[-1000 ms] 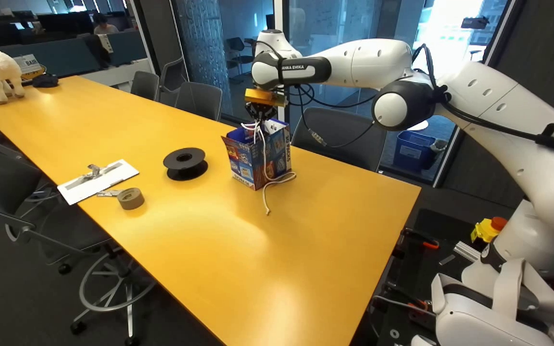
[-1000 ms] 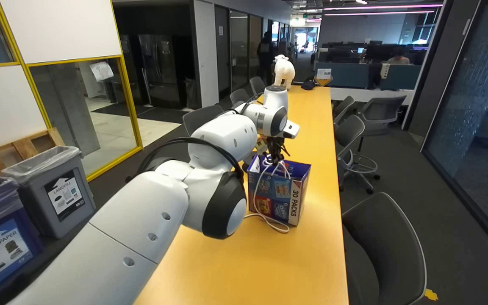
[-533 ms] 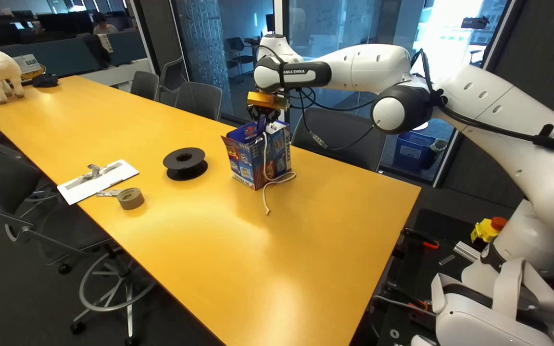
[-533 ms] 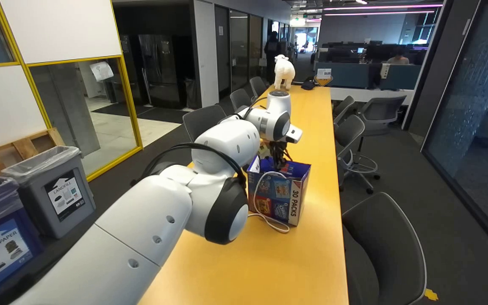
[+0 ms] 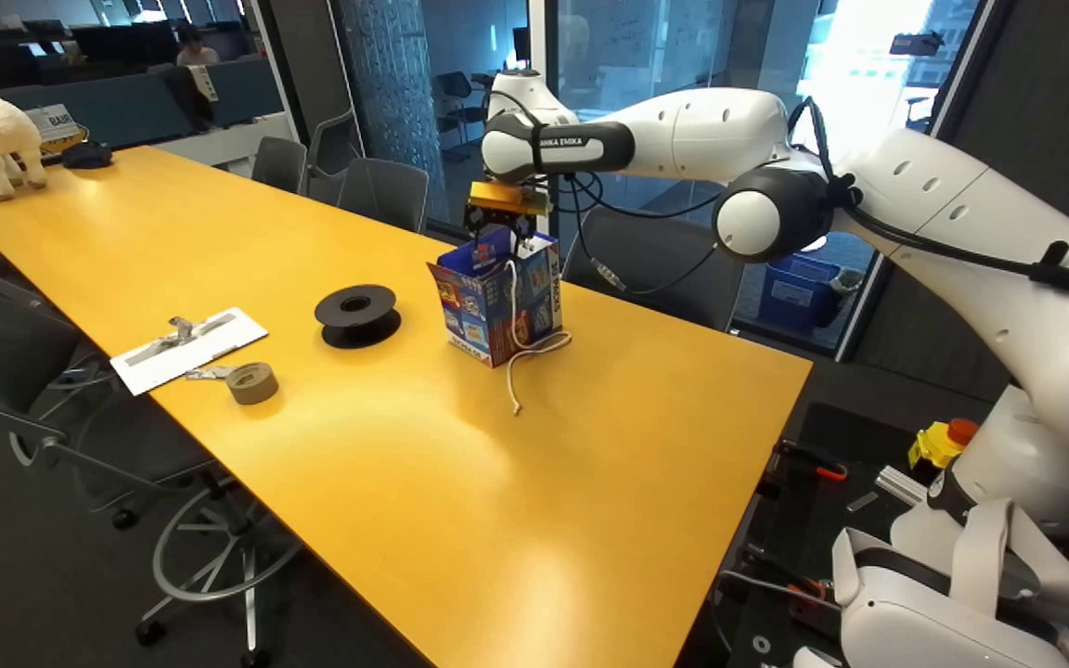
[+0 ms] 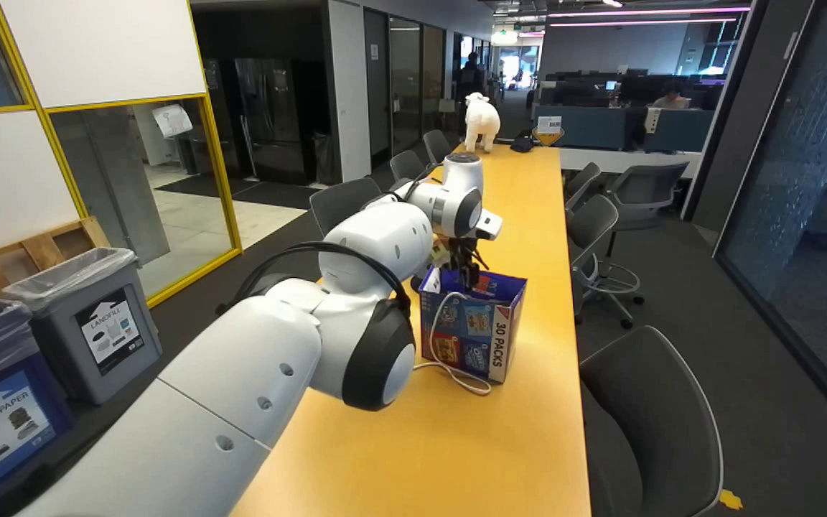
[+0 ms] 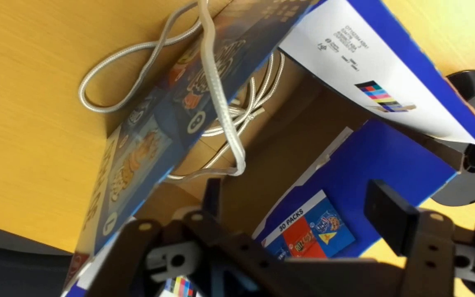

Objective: Put the ropes in the box

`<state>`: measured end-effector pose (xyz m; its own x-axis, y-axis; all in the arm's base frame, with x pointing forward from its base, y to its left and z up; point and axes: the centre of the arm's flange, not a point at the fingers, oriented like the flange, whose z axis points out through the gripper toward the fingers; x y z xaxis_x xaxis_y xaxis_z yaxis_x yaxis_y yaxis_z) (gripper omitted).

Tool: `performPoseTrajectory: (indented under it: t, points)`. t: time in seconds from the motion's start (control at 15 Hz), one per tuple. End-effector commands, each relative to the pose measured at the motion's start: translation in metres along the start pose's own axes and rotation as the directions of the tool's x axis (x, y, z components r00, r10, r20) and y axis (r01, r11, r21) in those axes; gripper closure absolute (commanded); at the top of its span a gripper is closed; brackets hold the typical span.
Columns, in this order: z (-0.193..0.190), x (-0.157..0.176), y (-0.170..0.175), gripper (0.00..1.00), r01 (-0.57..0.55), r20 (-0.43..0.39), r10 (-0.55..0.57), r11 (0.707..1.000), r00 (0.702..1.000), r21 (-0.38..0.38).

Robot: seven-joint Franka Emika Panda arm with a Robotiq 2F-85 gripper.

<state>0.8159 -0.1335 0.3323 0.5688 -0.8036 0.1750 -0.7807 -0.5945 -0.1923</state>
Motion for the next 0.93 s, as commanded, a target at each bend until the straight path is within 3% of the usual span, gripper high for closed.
performPoseTrajectory:
  t: [0.0, 0.27, 0.53, 0.67, 0.87]
  points:
    - [-0.035, -0.008, -0.009, 0.0, 0.053, -0.07, -0.052, 0.998, 0.996, 0.013]
    - [-0.061, -0.046, 0.004, 0.0, 0.151, -0.069, -0.152, 0.988, 0.986, -0.017]
    - [-0.063, -0.077, 0.014, 0.0, 0.29, -0.064, -0.296, 0.953, 0.953, -0.09]
    - [-0.057, -0.083, 0.016, 0.0, 0.352, 0.0, -0.354, 0.929, 0.935, -0.114]
    - [-0.045, -0.091, 0.028, 0.0, 0.46, 0.147, -0.442, 0.879, 0.885, -0.126]
